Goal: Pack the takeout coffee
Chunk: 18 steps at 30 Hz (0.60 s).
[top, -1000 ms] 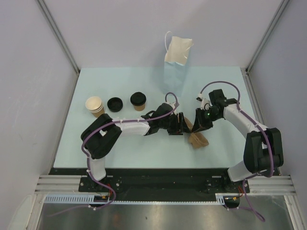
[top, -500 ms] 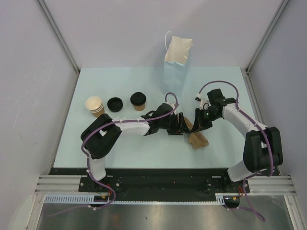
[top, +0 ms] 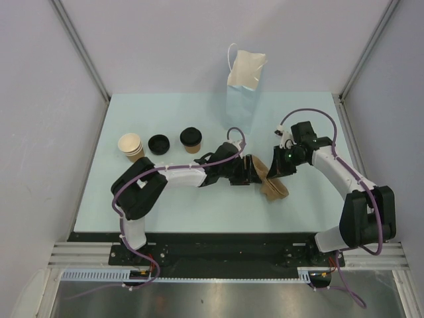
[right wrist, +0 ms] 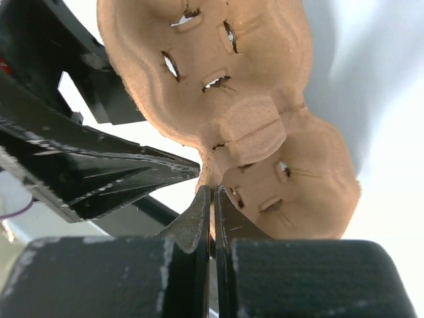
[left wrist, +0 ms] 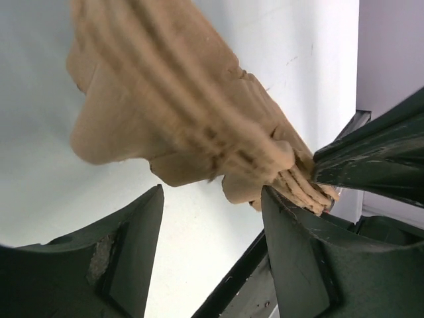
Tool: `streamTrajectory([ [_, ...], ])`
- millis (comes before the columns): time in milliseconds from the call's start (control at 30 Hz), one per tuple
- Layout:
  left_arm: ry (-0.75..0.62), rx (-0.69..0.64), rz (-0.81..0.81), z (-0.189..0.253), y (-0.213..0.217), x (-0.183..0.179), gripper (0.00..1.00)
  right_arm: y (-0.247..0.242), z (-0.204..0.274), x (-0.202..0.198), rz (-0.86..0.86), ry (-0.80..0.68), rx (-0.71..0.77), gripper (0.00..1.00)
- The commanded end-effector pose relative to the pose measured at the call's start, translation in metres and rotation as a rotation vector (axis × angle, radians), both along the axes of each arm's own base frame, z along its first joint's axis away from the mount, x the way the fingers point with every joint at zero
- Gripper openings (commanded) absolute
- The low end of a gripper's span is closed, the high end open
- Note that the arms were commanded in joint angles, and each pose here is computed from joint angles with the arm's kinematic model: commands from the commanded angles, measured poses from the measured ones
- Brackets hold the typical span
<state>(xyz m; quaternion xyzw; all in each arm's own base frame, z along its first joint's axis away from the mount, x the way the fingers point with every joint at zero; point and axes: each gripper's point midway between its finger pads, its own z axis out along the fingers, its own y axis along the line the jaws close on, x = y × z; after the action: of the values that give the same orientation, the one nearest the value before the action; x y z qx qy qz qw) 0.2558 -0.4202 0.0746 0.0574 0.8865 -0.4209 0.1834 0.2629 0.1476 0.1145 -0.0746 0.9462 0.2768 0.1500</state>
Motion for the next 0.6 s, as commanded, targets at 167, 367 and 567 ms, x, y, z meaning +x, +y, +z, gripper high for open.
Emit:
streamTrajectory([
  [167,-0.096,-0.101,-0.009,0.05,-0.003,0.008,0.68,0.002,0.019,0.017,-0.039,-0.131,-0.029,0.0],
  [367,-0.101,-0.185,-0.023,0.067,-0.007,0.008,0.7,0.004,0.022,0.015,-0.036,-0.133,-0.022,0.0],
  [567,-0.085,-0.191,-0.018,0.066,-0.014,0.011,0.69,0.009,0.022,0.015,-0.033,-0.119,0.004,0.0],
])
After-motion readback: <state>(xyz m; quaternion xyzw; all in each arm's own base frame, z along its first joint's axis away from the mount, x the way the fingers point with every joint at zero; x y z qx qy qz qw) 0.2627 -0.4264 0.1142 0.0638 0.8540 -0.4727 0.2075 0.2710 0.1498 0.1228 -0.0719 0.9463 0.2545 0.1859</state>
